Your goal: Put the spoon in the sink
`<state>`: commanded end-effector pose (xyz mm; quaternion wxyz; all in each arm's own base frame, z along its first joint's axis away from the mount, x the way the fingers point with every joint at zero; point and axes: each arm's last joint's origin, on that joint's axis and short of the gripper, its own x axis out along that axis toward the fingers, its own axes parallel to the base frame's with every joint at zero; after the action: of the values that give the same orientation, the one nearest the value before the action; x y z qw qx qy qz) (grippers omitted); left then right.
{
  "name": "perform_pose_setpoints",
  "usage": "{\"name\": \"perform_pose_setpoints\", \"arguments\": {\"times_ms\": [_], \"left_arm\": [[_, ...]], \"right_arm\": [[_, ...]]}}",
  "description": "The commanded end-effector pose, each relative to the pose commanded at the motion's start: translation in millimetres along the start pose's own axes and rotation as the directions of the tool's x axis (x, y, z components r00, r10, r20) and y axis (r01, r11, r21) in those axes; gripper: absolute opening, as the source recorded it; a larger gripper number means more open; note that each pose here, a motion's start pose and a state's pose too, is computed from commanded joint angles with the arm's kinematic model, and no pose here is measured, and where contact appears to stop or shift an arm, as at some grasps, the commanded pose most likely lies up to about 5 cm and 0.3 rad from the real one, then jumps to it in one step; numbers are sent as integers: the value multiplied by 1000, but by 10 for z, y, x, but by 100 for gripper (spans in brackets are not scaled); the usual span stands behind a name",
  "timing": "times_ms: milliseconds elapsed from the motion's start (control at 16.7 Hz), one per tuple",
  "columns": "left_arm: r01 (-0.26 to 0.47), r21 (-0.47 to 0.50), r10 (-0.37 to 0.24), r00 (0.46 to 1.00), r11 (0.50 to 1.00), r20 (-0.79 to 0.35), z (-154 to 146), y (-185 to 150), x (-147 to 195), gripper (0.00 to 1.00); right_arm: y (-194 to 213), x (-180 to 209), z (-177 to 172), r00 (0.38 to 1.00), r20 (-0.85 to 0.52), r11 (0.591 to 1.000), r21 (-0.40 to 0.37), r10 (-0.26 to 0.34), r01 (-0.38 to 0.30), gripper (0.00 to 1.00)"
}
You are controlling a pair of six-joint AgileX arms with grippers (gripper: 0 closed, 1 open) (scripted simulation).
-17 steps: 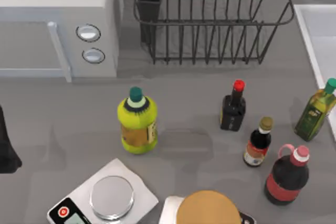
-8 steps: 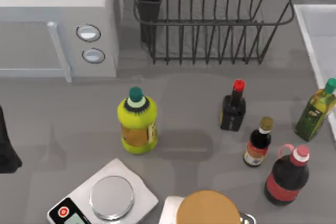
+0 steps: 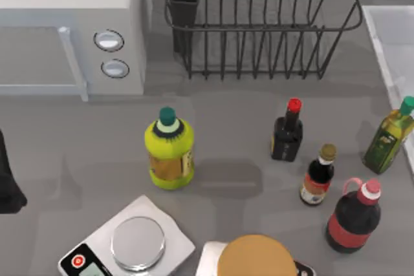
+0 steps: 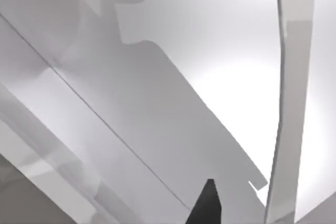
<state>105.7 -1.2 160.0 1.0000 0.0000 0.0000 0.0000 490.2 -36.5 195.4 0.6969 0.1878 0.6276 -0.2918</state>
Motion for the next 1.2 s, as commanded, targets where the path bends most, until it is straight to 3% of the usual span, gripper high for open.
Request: {"name": "perform_pose_setpoints", "arguments": {"times_ms": [900, 1200], "left_arm": [[0, 0, 0, 1000, 1000, 0, 0, 0, 0, 100], [0, 0, 0, 1000, 1000, 0, 0, 0, 0, 100]], "right_arm": [[2, 450, -4, 1000, 0, 1000, 0, 0, 0, 0], [2, 450, -4, 1000, 0, 1000, 0, 0, 0, 38]]}}
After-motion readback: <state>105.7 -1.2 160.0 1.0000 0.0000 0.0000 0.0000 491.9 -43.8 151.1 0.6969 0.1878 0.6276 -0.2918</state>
